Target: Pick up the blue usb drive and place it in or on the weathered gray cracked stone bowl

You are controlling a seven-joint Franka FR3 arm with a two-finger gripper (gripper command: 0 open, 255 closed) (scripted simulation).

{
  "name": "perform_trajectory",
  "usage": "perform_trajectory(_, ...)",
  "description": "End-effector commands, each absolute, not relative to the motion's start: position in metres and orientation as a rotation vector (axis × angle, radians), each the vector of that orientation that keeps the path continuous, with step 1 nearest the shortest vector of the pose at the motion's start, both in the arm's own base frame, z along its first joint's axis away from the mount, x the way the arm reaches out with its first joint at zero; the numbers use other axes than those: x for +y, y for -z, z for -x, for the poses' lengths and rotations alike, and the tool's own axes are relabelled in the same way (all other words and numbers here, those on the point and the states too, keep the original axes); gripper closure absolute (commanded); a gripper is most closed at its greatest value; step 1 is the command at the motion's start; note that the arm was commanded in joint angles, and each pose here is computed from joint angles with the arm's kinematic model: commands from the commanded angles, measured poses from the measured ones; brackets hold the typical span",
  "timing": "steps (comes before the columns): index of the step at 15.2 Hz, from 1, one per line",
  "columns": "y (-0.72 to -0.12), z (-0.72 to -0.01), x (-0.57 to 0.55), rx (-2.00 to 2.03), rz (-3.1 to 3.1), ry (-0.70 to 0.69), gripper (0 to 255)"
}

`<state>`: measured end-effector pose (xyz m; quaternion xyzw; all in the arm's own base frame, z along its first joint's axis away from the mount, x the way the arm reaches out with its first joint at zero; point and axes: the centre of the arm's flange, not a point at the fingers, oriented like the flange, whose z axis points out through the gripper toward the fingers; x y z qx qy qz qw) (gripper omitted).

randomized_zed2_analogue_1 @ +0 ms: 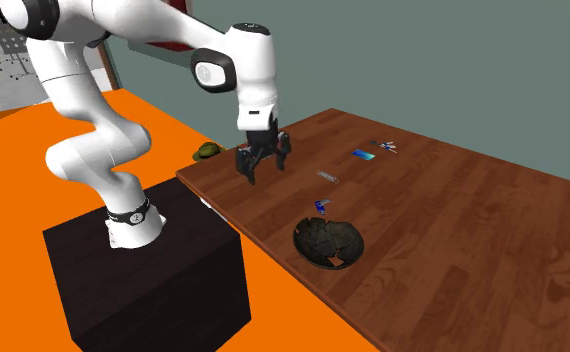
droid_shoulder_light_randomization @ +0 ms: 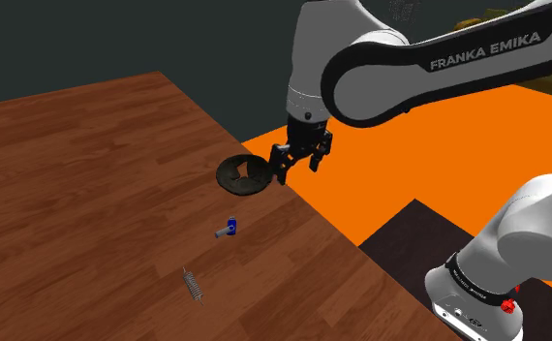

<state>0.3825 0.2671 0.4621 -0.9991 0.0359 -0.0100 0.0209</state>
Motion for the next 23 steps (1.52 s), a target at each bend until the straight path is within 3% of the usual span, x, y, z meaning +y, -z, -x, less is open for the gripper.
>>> perform_trajectory(1,-0.449,-0.387,0.291,0.13,3.101,0.027,0)
perform_trajectory(15,-0.351,-0.441,0.445,0.244,3.131,-0.002,0)
perform_trajectory(23,-0.311,-0.441,0.446,0.244,3.131,-0.002,0)
